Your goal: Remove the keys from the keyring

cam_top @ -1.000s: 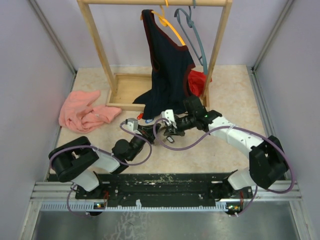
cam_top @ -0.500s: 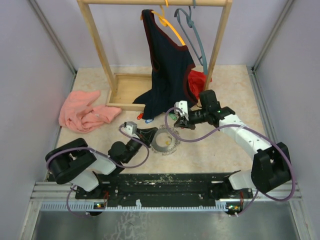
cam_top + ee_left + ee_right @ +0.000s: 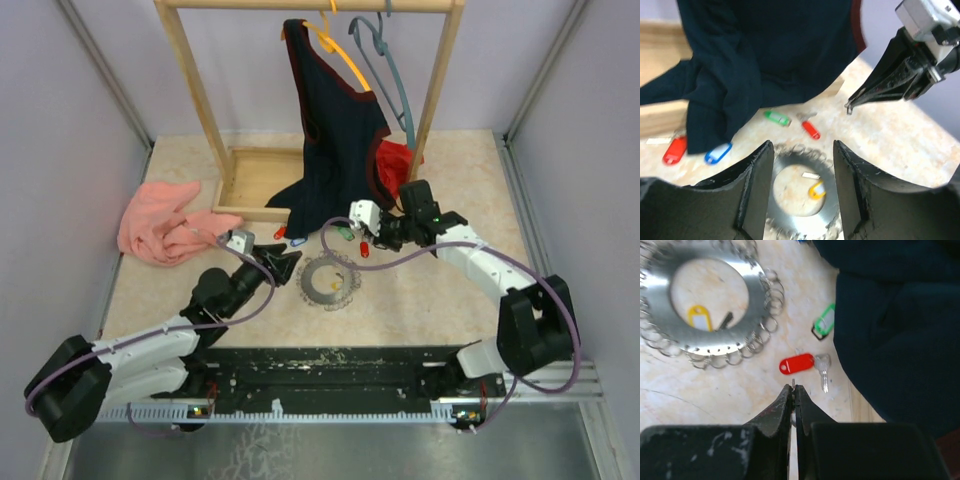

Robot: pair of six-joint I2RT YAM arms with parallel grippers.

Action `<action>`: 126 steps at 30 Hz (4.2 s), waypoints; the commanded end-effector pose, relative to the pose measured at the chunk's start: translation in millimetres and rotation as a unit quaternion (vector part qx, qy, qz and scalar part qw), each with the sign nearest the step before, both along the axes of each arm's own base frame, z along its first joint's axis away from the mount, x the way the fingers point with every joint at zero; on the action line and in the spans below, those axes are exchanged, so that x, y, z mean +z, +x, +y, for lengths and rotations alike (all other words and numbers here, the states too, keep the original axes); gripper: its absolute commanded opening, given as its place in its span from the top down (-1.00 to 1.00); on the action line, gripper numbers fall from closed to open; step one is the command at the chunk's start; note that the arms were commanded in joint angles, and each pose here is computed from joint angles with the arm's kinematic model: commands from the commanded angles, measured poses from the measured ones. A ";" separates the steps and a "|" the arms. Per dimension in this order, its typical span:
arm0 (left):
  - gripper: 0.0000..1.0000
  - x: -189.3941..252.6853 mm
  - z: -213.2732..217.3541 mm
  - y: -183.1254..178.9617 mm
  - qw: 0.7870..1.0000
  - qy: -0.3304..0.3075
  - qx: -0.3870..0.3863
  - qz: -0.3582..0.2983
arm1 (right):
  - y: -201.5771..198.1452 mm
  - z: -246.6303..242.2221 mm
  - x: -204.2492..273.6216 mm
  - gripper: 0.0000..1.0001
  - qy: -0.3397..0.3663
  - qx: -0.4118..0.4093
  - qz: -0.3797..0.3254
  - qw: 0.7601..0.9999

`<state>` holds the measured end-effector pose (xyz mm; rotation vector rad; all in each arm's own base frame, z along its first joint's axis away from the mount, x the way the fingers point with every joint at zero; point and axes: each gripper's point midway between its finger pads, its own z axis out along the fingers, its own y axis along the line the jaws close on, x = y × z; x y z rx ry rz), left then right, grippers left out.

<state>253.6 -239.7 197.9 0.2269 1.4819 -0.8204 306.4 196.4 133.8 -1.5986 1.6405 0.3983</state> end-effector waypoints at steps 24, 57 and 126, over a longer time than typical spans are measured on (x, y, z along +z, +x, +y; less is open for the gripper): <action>-0.60 -30.0 1.4 -47.9 0.982 -0.085 -0.120 0.116 | -5.3 -6.9 8.2 -0.07 0.051 -0.005 0.016 0.999; -0.99 -27.9 -33.3 -72.6 0.982 0.081 -0.166 -0.035 | -84.9 19.4 66.6 -0.49 0.179 0.101 0.076 0.976; -0.79 -100.1 -50.2 -75.4 0.917 0.283 -0.223 -0.170 | -51.9 43.5 -90.4 1.00 -0.026 -0.097 0.344 0.933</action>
